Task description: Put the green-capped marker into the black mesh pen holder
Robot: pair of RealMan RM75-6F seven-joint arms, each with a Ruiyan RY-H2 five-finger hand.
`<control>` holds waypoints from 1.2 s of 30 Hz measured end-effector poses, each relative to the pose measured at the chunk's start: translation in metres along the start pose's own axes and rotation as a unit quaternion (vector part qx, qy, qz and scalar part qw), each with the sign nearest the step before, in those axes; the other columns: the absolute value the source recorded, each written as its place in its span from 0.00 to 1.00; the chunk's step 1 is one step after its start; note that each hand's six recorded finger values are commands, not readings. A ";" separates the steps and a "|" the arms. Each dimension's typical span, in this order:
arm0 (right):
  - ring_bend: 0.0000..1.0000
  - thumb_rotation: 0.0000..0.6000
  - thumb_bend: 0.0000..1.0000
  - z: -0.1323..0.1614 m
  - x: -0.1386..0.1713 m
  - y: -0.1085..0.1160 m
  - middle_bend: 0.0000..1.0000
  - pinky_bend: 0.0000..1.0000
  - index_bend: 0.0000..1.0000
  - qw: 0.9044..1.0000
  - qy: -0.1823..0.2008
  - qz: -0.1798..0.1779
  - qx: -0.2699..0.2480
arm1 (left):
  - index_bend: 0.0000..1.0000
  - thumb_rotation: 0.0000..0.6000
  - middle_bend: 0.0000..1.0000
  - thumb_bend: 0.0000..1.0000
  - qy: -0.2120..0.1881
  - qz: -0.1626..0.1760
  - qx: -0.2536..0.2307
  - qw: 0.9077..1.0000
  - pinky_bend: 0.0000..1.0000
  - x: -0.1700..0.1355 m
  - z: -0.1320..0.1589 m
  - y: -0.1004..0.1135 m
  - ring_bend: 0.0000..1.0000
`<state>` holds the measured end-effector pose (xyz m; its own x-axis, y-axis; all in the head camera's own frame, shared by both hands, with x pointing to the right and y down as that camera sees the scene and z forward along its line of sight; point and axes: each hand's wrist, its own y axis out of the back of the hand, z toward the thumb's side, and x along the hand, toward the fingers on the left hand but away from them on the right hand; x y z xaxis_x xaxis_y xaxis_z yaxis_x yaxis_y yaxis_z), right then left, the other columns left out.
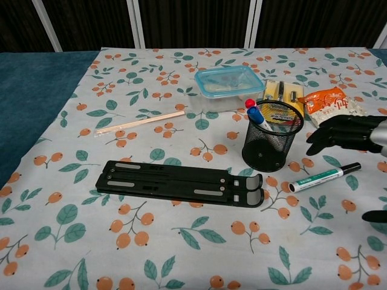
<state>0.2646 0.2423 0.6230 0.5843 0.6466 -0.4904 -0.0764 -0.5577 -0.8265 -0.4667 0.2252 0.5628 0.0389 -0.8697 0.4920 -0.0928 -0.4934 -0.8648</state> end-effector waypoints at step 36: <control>0.20 1.00 0.34 -0.030 -0.054 -0.037 0.38 0.24 0.48 0.998 -0.055 0.026 0.017 | 0.00 1.00 0.00 0.03 0.004 -0.007 -0.006 1.000 0.00 0.003 0.000 -0.002 0.00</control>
<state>0.2597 0.2121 0.6881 0.4861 0.6721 -0.5585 -0.1325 -0.5751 -0.8073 -0.4667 0.2238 0.5654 0.0330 -0.8624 0.5051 -0.1042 -0.5056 -0.8565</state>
